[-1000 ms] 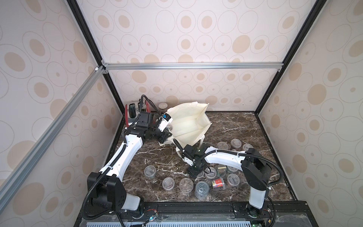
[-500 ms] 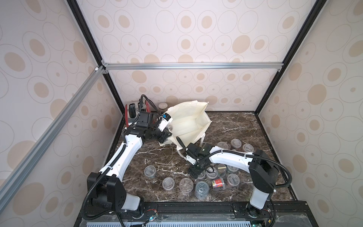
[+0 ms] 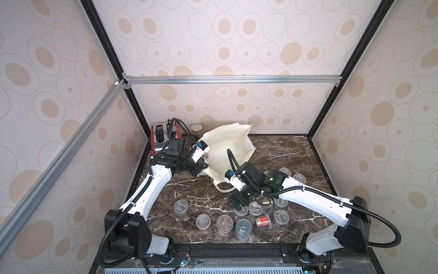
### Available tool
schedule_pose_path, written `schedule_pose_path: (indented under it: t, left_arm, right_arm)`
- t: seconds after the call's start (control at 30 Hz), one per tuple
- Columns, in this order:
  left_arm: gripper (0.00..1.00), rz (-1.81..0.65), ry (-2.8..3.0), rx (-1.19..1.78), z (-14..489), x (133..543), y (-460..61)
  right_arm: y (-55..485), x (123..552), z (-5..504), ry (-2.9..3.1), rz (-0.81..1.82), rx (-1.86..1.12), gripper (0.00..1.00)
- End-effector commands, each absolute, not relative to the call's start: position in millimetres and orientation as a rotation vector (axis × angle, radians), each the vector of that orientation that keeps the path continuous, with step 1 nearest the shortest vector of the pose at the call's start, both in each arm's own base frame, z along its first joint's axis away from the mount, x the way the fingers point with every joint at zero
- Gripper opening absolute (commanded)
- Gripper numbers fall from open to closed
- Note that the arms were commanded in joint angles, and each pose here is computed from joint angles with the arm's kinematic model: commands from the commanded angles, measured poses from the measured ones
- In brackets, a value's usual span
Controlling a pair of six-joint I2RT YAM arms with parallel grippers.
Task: Take out the seed jars from the canvas bag
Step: Place the seed jar at the center of the board, then pick up the seed jar from the canvas bag.
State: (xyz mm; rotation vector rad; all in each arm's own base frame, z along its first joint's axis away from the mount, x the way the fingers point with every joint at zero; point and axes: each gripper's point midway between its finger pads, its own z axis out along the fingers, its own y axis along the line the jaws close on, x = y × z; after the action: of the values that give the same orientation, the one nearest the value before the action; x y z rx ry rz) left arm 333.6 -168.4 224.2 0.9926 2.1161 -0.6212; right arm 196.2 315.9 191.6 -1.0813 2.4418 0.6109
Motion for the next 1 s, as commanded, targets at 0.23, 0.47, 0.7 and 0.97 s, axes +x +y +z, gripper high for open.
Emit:
schedule_pose_path:
  t: [0.23, 0.47, 0.7, 0.97]
  left_arm:
    - [0.00, -0.654, 2.036, 1.174, 217, 292, -169]
    - [0.00, -0.676, 2.042, 1.279, 207, 272, -168]
    - [0.00, -0.679, 2.009, 1.346, 204, 259, -168]
    - [0.00, -0.672, 2.023, 1.397, 191, 245, -163]
  right_arm:
    - [376, 295, 227, 2.315, 0.715, -0.534, 0.90]
    - [380, 352, 181, 2.356, 0.613, -0.162, 0.93]
    - [393, 375, 149, 2.335, 0.632, -0.051, 0.94]
    - [400, 397, 135, 2.313, 0.723, 0.057, 0.94]
